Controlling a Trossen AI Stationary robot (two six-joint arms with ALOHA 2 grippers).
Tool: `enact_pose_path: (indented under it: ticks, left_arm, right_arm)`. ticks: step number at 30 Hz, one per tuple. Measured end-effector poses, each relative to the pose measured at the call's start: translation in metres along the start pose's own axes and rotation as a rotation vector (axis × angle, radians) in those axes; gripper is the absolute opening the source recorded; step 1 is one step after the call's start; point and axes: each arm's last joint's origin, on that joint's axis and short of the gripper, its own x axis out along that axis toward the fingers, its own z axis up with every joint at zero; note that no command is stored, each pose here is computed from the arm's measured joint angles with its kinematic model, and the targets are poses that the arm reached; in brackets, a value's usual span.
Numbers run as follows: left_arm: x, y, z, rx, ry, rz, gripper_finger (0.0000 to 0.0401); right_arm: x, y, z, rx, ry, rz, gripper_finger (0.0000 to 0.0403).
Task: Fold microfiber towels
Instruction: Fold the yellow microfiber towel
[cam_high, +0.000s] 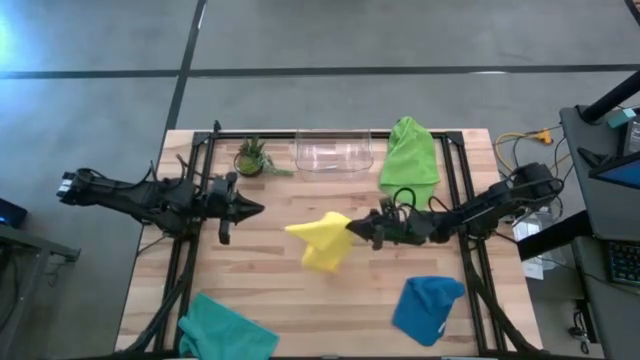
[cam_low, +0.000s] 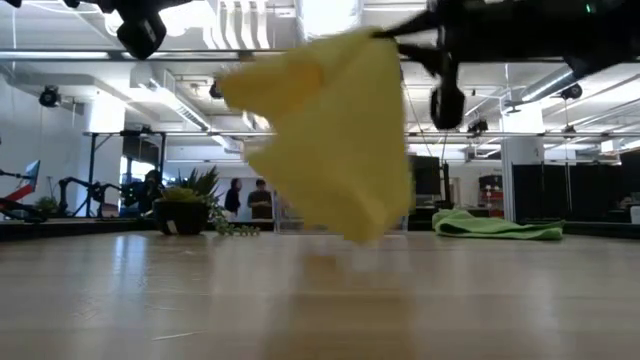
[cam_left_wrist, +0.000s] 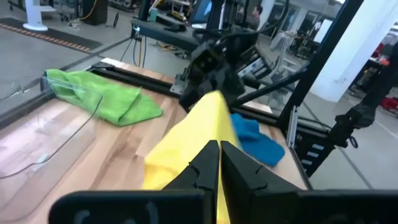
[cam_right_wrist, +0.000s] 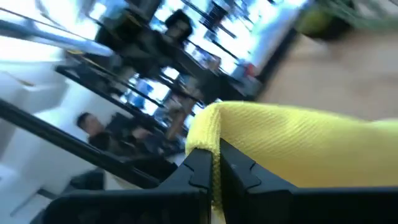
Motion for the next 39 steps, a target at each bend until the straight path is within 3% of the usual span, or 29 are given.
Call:
enact_pose_path:
  ticks: [5,10,17,22,27,34,39]
  left_arm:
    - [0.007,0.000,-0.004,0.007,0.029,0.010,0.0000]
    - [0.015,0.000,-0.009,0.016,0.071,0.024,0.0000]
    - [0.028,-0.001,-0.018,0.031,0.131,0.044,0.0000]
    - [0.038,-0.002,-0.021,0.032,0.137,0.047,0.0000]
    - [0.043,-0.003,-0.019,0.026,0.106,0.037,0.0000]
    - [0.046,-0.004,-0.020,0.027,0.110,0.039,0.0000]
    - [0.047,-0.004,-0.021,0.028,0.114,0.041,0.0000]
  right_arm:
    - [-0.002,-0.022,-0.014,-0.038,0.178,-0.223,0.0009]
    - [0.013,-0.019,-0.010,-0.167,0.277,-0.398,0.0011]
    - [0.048,-0.022,0.002,-0.266,0.476,-0.377,0.0066]
    - [0.069,-0.013,0.016,-0.355,0.475,-0.359,0.0140]
    - [0.076,0.008,0.033,-0.549,0.574,-0.387,0.0191]
    - [0.071,0.036,0.046,-0.785,0.730,-0.420,0.0205]
    - [0.069,0.039,0.046,-0.811,0.747,-0.445,0.0203]
